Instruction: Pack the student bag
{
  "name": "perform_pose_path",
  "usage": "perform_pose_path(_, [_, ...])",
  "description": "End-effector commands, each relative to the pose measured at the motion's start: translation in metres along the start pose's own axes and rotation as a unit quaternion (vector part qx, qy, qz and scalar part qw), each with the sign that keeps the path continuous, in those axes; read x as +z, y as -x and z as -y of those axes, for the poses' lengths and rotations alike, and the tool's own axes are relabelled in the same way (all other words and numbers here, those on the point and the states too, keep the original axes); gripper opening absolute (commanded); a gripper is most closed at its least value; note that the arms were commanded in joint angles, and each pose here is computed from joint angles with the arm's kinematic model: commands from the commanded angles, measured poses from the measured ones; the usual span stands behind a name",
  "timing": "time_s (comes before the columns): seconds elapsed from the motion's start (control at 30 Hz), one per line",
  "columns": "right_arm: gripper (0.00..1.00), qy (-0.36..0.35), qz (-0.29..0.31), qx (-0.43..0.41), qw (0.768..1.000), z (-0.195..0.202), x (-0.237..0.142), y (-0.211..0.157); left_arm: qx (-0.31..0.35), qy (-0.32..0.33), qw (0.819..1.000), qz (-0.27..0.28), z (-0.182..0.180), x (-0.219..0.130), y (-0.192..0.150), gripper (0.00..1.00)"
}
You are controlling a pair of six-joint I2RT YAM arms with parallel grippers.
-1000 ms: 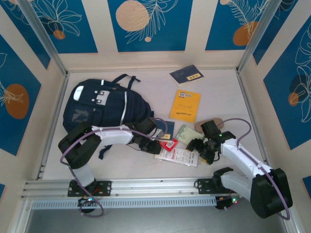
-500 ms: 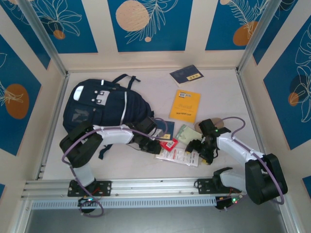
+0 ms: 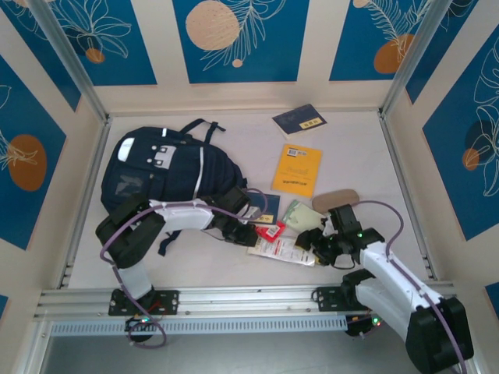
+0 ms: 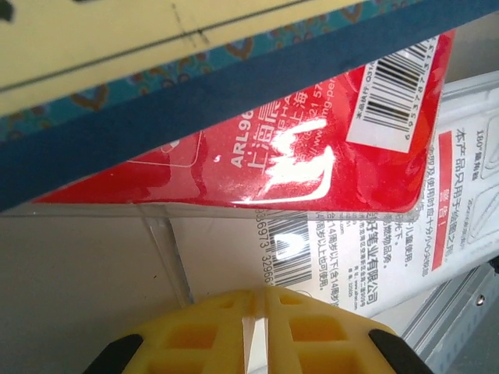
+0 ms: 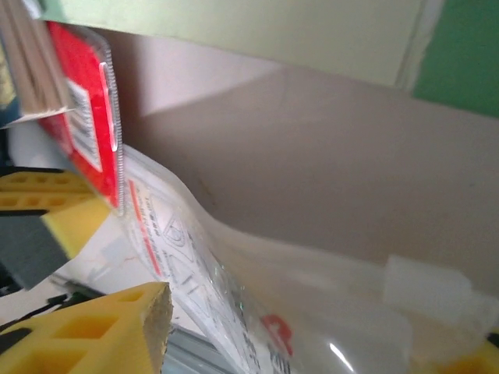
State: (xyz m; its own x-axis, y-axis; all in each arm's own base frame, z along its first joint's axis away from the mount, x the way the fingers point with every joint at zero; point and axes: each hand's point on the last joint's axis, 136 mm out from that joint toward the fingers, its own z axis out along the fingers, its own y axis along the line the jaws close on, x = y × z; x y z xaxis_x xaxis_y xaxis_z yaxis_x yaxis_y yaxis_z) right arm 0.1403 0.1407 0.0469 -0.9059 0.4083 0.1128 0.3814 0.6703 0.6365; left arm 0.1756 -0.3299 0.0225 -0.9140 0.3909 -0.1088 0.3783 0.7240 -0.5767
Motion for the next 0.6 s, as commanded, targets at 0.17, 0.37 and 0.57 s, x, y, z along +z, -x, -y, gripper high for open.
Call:
perform_pose_path(0.17, [0.44, 0.191, 0.014, -0.044, 0.980, -0.079, -0.030, 0.000, -0.011, 0.017, 0.999, -0.025, -0.012, 0.012, -0.018, 0.12])
perform_pose_path(0.37, [0.28, 0.201, 0.012, -0.049, 0.978, -0.084, -0.033, 0.000, -0.014, 0.017, 0.999, -0.025, -0.012, 0.009, -0.022, 0.13])
perform_pose_path(0.57, [0.02, 0.163, 0.029, -0.066, 0.984, -0.080, -0.041, 0.001, -0.011, 0.026, 1.000, -0.008, -0.008, -0.007, -0.019, 0.29])
